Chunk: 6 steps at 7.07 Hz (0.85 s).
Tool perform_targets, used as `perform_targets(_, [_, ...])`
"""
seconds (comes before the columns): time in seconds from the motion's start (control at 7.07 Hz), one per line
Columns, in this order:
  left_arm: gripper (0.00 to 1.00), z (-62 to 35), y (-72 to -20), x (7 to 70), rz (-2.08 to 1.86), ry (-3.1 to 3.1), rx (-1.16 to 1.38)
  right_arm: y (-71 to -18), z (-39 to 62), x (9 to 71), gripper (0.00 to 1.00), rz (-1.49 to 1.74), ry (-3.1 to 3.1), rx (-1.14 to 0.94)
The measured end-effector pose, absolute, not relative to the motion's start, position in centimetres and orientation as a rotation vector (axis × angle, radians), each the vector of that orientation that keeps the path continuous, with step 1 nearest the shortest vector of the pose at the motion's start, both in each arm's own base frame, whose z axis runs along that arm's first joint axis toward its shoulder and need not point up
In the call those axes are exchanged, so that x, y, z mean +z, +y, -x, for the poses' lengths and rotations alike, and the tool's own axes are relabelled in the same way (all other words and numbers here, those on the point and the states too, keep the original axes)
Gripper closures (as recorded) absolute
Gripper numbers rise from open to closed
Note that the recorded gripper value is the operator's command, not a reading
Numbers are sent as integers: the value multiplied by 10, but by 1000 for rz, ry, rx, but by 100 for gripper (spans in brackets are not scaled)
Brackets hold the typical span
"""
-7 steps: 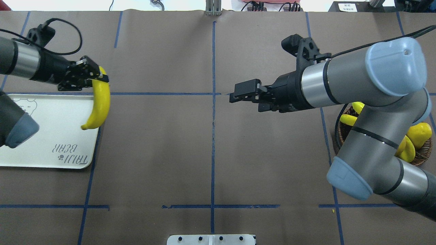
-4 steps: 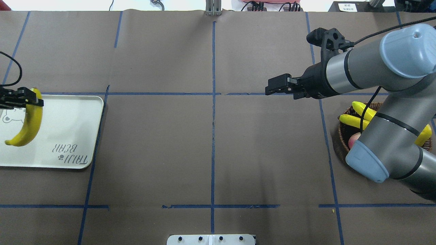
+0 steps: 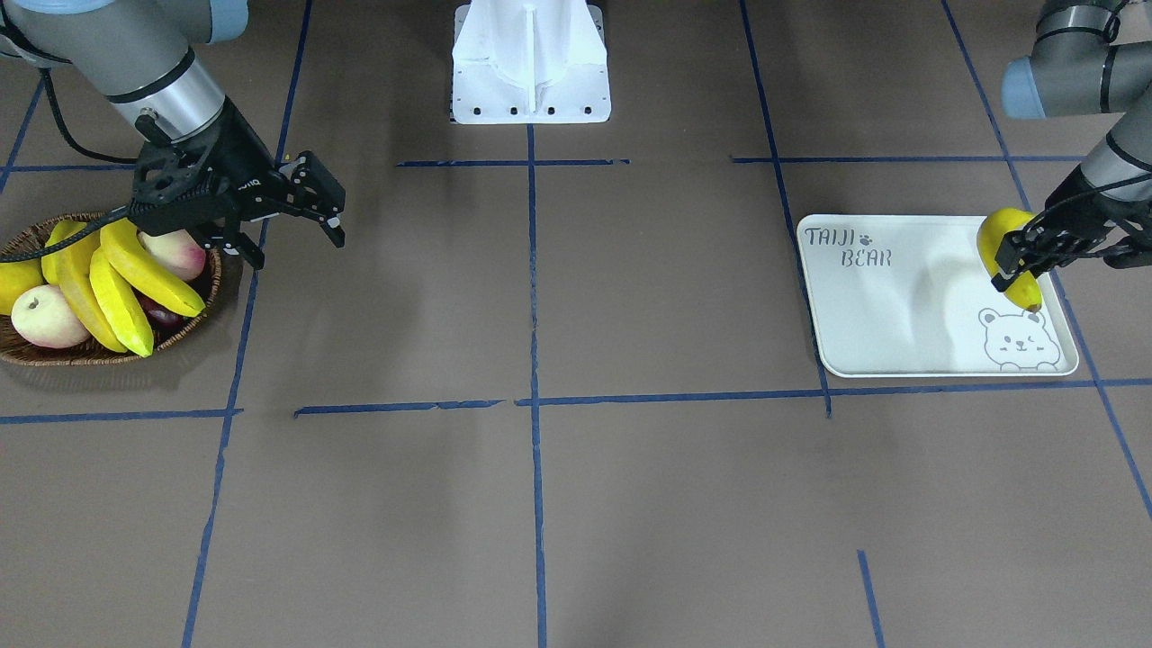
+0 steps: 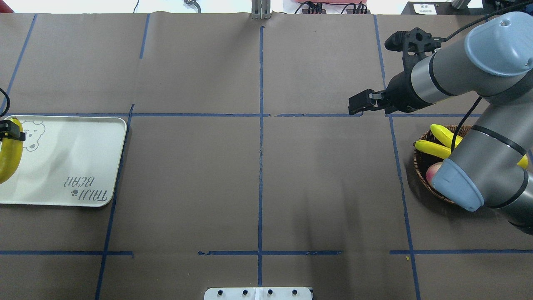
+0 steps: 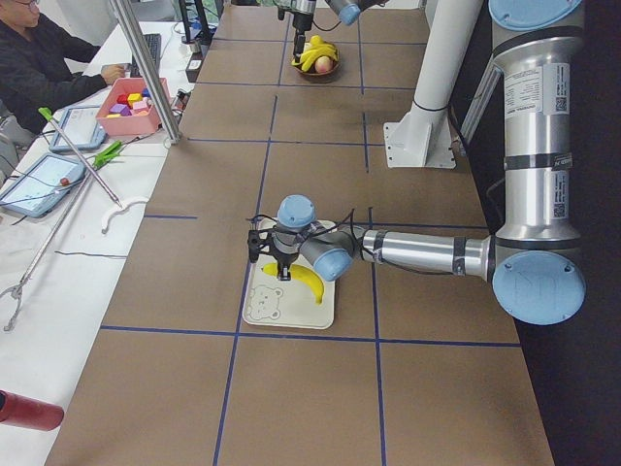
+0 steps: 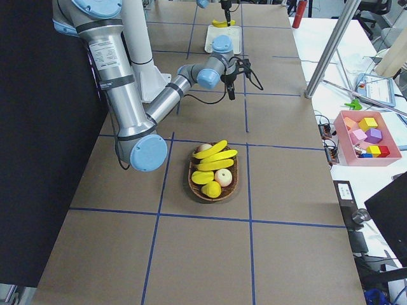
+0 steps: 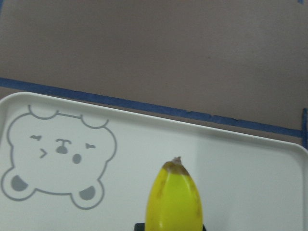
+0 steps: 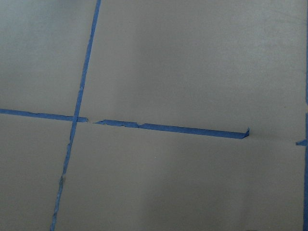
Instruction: Transfer all bananas from basket to plate
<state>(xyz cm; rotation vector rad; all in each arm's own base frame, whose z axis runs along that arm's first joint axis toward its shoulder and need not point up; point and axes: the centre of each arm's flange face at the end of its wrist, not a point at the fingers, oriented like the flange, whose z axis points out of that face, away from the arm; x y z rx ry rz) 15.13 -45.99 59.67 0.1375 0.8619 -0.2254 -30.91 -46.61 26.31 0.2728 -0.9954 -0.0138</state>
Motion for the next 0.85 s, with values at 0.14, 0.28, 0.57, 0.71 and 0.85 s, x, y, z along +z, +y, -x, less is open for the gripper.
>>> perform_targets(0.14, [0,-151,-460,600,-137,854,-215,-467,308,265,0,-272,-991,-13])
perform_targets(0.28, [0,-151,-459,604,-138,849,-205,-468,307,269,0,-269,-986,-13])
perform_targets(0.57, [0,-151,-459,604,-137,852,-194,-467,302,282,0,-269,-967,-32])
perform_targets(0.71, [0,-151,-459,602,-138,858,-190,-468,296,291,0,-273,-953,-41])
perform_targets(0.85, [0,-152,-459,598,-138,867,-185,-469,288,301,0,-274,-940,-52])
